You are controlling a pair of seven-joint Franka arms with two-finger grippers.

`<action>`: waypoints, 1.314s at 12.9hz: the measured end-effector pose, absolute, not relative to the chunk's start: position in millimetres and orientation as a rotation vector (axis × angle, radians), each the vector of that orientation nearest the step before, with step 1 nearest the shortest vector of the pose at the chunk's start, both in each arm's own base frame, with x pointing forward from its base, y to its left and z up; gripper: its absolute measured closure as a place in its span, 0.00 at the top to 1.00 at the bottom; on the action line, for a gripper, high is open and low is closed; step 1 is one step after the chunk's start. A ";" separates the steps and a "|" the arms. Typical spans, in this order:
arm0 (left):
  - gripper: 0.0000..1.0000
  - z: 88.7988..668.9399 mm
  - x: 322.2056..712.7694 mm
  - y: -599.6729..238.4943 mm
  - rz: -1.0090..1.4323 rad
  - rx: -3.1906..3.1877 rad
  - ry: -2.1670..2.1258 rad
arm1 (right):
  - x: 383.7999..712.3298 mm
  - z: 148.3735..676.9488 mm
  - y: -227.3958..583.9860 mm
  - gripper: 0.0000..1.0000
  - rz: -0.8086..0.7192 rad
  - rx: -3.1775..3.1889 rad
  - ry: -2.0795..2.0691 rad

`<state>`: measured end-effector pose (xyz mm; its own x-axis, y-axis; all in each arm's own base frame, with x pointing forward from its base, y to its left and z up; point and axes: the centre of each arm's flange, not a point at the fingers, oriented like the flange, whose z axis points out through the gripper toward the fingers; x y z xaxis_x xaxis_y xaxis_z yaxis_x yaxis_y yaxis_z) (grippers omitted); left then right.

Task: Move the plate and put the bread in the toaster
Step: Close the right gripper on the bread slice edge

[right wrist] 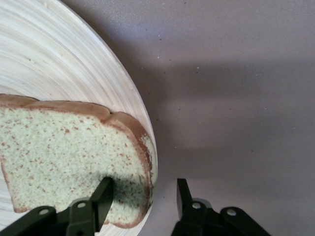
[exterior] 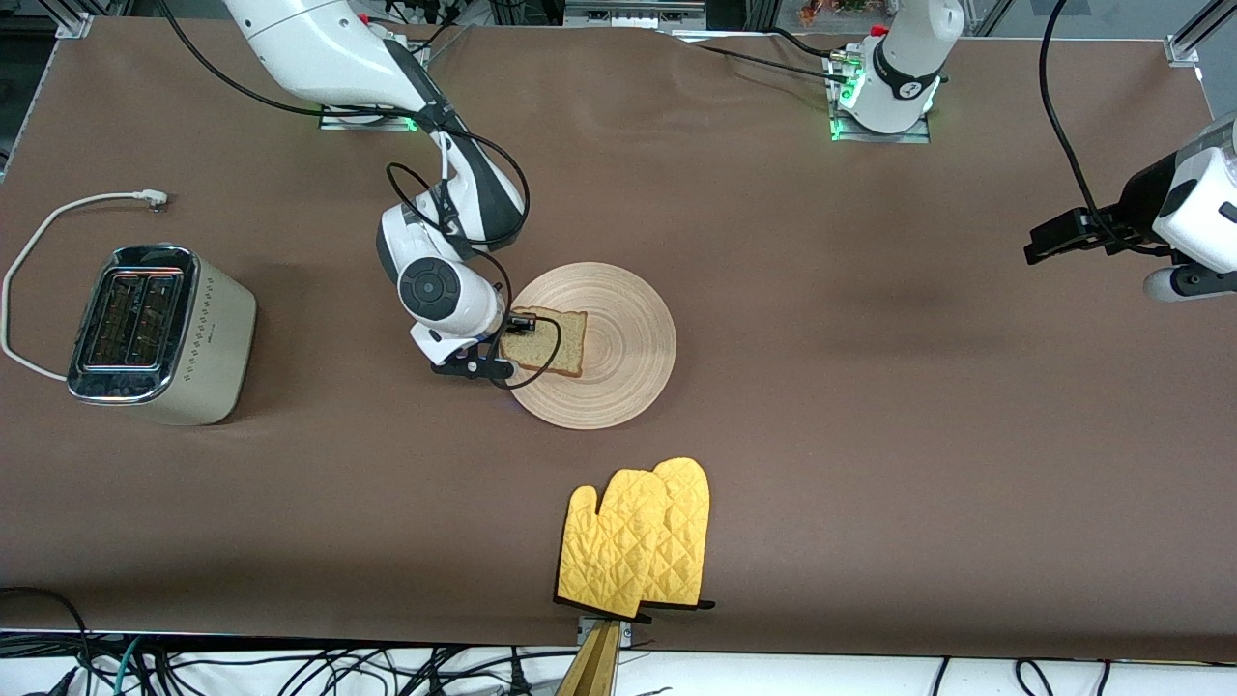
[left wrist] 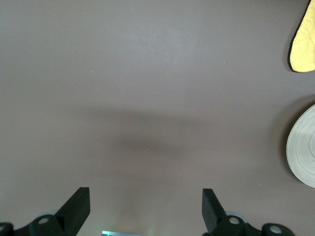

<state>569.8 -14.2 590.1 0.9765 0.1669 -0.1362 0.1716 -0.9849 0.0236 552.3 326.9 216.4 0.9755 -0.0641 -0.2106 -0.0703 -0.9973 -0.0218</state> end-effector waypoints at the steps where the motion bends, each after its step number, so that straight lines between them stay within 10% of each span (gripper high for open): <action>1: 1.00 591.4 569.7 -19.4 -0.204 3.089 0.250 | 552.4 216.6 327.3 0.55 0.327 -3.093 0.105; 17: 1.00 609.0 545.9 -46.4 -0.163 3.095 0.214 | 551.1 220.5 334.3 0.54 0.314 -3.093 0.085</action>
<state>545.9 -46.4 609.0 0.9850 0.1353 -0.1071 0.1390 -0.9899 0.0275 551.1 334.3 220.5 0.9781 -0.0509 -0.2018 -0.0572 -0.9980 -0.0255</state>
